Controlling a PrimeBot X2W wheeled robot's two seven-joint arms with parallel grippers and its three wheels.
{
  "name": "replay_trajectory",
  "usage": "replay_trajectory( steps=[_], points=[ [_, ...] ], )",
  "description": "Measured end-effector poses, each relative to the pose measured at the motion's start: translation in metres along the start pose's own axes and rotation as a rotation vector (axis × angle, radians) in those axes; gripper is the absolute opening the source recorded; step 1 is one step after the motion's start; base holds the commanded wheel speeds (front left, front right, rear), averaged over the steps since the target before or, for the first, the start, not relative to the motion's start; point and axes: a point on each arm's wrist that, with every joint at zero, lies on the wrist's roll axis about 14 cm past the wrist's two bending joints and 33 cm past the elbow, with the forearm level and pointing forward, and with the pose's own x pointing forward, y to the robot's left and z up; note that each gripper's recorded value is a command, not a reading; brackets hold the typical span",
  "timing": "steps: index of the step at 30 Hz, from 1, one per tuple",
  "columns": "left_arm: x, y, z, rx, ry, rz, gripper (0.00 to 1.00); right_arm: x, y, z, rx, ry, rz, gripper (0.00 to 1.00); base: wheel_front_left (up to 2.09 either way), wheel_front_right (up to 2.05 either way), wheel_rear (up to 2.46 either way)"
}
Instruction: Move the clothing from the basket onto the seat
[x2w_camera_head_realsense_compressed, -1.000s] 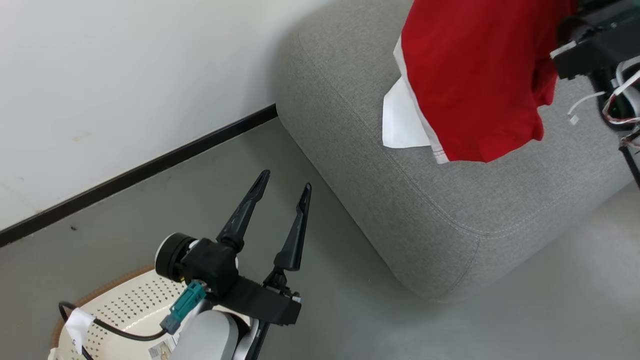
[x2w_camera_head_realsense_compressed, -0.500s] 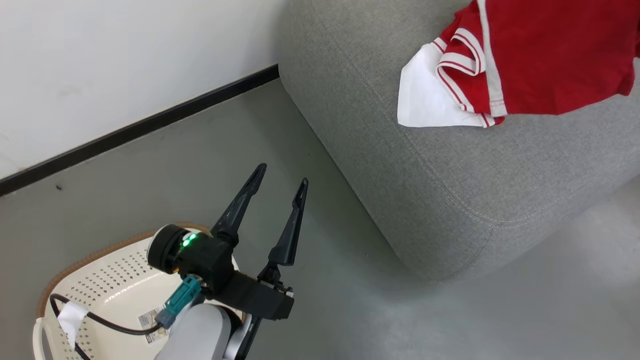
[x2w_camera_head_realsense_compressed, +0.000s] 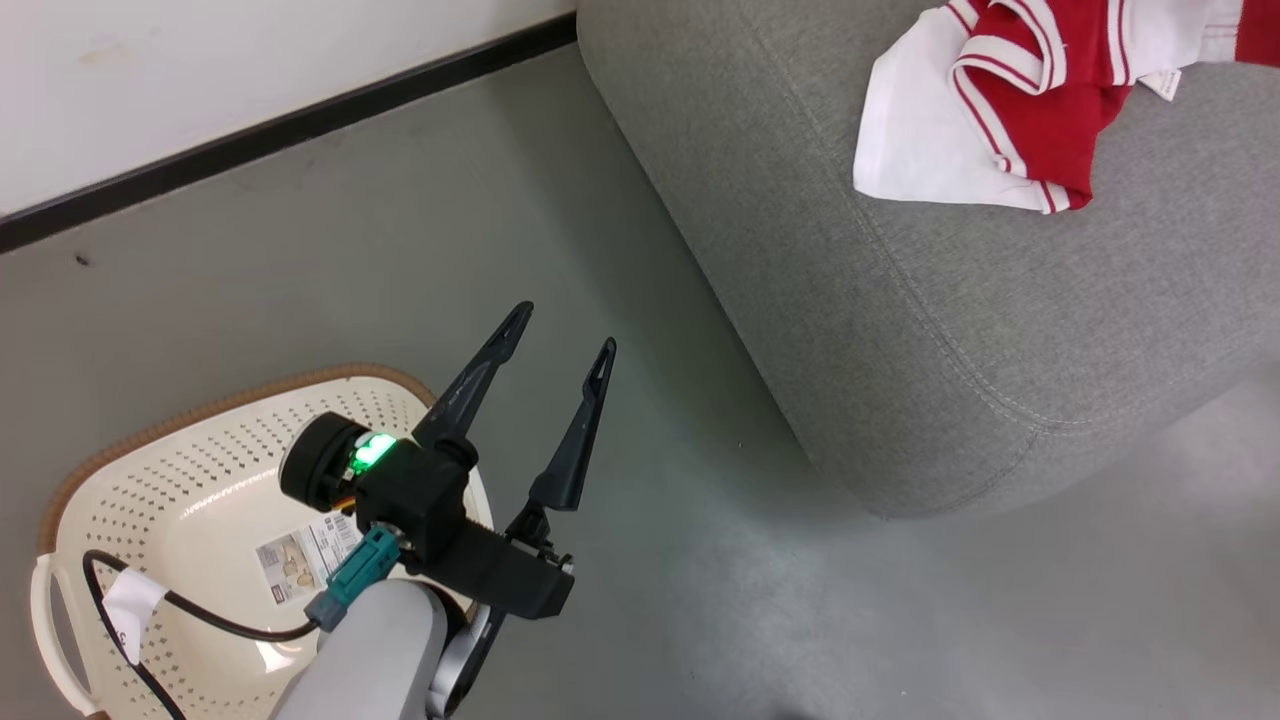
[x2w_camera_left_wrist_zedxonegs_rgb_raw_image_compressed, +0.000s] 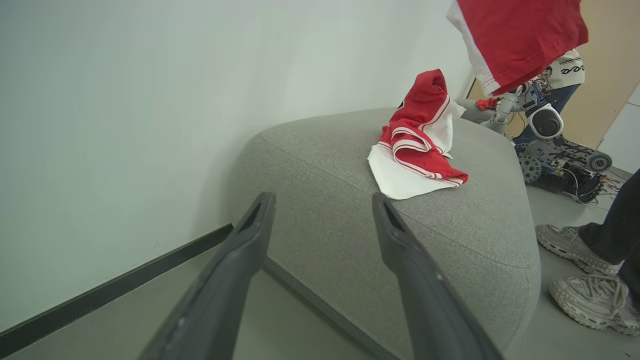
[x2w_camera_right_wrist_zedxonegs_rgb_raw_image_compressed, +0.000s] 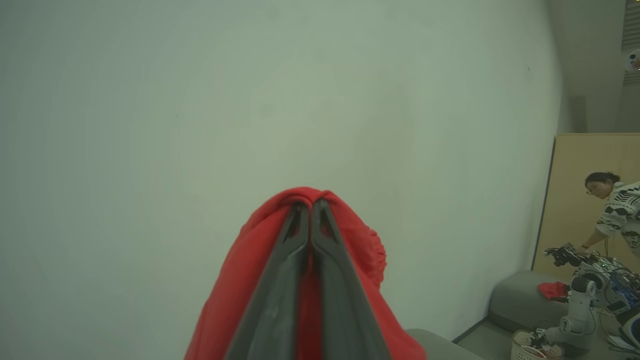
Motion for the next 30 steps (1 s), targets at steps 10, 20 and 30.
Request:
replay_trajectory(
  steps=[10,20,30],
  points=[
    [-0.003,0.033,-0.030,-0.002,0.056,0.037,1.00,0.023,-0.012,-0.031,-0.035,0.030,-0.128,0.00,0.00,0.00,0.00],
    [-0.007,0.059,-0.061,-0.035,0.107,0.071,1.00,0.032,0.024,-0.102,-0.022,0.145,-0.125,0.00,0.00,0.00,0.00],
    [-0.019,0.084,-0.090,-0.055,0.160,0.119,1.00,-0.001,0.034,-0.212,-0.012,0.405,-0.205,0.00,0.00,0.00,0.00]
  ],
)
